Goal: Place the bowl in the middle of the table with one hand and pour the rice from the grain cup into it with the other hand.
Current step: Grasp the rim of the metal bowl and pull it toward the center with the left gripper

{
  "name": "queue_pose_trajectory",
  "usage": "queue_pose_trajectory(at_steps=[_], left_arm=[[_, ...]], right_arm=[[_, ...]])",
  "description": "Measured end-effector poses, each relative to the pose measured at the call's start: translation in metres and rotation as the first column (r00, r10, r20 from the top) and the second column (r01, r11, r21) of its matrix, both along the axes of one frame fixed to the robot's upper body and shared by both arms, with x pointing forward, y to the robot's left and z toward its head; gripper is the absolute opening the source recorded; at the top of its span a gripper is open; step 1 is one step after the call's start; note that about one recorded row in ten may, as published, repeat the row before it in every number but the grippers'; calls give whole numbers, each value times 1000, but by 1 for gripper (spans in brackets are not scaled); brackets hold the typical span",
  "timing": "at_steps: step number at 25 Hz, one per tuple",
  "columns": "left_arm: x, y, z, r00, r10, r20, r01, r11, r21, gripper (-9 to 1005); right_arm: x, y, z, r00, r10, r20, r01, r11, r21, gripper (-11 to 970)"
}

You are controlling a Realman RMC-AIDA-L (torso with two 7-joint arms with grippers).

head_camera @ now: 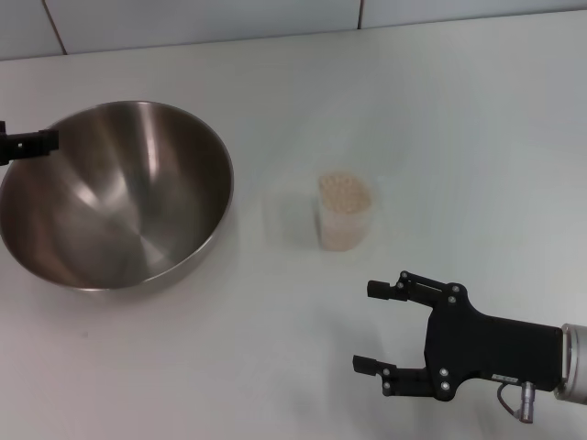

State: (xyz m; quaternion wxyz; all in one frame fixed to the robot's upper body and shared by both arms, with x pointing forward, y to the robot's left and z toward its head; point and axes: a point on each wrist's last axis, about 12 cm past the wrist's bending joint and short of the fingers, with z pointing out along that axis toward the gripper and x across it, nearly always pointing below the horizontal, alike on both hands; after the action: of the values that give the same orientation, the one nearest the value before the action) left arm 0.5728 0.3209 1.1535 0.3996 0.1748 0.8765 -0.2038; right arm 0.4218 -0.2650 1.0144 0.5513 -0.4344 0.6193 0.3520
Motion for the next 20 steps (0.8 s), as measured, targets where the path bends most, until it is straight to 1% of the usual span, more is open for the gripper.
queue_pose_trajectory(at_steps=[2, 5, 6, 7, 8, 10, 11, 13, 14, 20], left_arm=[[3, 3, -6, 1000, 23, -18, -22, 999, 44, 847], [3, 3, -8, 999, 29, -23, -28, 998, 48, 846], [4, 6, -14, 998, 46, -38, -44, 997, 58, 846], [4, 6, -14, 998, 46, -38, -44, 997, 58, 846], [5, 6, -19, 997, 47, -54, -44, 997, 62, 846], [5, 6, -19, 997, 47, -54, -44, 997, 62, 832], [6, 5, -24, 997, 45, -70, -40, 997, 67, 825], [6, 5, -24, 997, 45, -70, -40, 997, 67, 811], [7, 3, -29, 995, 36, -95, -29, 996, 82, 804], [8, 3, -32, 993, 30, -111, -21, 996, 81, 762]], right_arm=[[0, 0, 0, 1000, 0, 0, 0, 1000, 0, 818], [0, 0, 0, 1000, -1, -1, 1, 1000, -1, 817], [0, 0, 0, 1000, -1, -1, 1, 1000, -1, 817], [-1, 0, -1, 1000, -1, -3, 1, 1000, -1, 817], [-1, 0, -1, 1000, -2, -5, 2, 1000, -1, 817], [-1, 0, -1, 1000, -1, -6, 1, 1000, -1, 817], [-1, 0, -1, 1000, -1, -6, 1, 1000, -1, 817], [-1, 0, -1, 1000, 0, -7, 0, 1000, -1, 817], [-1, 0, -1, 1000, 0, -7, 0, 1000, -1, 817], [-2, 0, -2, 1000, -2, -9, 2, 1000, -2, 817]])
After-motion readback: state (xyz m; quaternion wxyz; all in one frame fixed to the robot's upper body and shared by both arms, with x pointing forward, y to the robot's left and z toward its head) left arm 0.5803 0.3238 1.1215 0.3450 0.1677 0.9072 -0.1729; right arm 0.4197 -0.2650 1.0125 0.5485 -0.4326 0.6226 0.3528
